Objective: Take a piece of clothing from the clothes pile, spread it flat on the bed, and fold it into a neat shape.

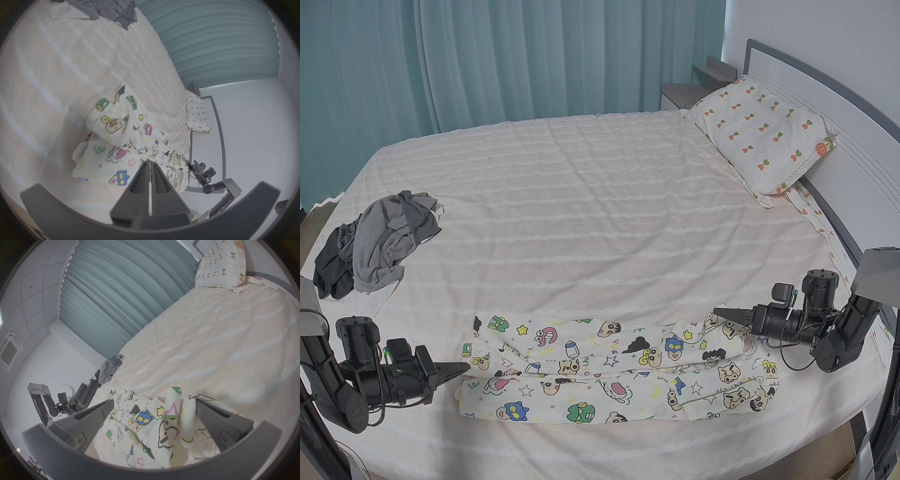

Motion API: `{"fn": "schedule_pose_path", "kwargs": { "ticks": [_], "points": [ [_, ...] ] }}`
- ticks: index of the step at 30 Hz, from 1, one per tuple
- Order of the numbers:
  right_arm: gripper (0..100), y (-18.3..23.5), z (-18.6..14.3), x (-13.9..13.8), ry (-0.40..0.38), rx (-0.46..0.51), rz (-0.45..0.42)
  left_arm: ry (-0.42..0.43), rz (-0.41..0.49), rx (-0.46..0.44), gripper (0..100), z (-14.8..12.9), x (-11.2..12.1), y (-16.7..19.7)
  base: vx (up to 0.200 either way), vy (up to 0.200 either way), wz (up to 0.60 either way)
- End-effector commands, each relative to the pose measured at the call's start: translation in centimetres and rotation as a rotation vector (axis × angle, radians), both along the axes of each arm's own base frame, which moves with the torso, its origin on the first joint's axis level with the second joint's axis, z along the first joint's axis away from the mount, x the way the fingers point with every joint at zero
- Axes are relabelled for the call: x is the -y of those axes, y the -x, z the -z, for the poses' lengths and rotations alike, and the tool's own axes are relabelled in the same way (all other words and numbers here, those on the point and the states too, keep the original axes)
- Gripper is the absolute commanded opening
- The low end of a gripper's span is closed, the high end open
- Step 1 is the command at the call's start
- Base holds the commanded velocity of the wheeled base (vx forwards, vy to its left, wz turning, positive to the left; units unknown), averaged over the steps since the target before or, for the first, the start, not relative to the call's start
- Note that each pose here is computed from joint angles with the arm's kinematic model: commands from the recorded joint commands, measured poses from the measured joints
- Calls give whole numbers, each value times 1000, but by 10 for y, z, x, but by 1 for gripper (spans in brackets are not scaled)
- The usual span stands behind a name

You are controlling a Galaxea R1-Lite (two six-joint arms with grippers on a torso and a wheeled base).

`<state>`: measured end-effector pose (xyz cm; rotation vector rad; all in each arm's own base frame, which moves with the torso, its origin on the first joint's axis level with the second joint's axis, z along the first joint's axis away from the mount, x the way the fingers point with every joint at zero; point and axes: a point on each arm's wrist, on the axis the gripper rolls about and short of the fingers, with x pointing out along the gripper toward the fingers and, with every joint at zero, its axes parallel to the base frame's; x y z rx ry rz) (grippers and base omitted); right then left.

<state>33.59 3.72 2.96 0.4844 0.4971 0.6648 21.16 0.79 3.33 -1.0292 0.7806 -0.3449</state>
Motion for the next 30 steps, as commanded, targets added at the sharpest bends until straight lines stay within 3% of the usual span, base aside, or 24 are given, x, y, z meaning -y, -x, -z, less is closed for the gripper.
{"fn": "schedule_pose_path", "kwargs": {
  "ticks": [1,8,19,30],
  "points": [
    [100,4,-14,9,2,39,25,7,0,-65,0,11,0,5,0,0,0],
    [100,11,-16,25,21,46,66,3,1,-68,0,12,1,5,0,0,0],
    [100,26,-2,26,56,-1,54,0,4,-69,0,12,2,5,0,0,0],
    [100,7,21,3,60,-31,-15,0,7,-72,0,13,3,6,0,0,0]
  ]
}}
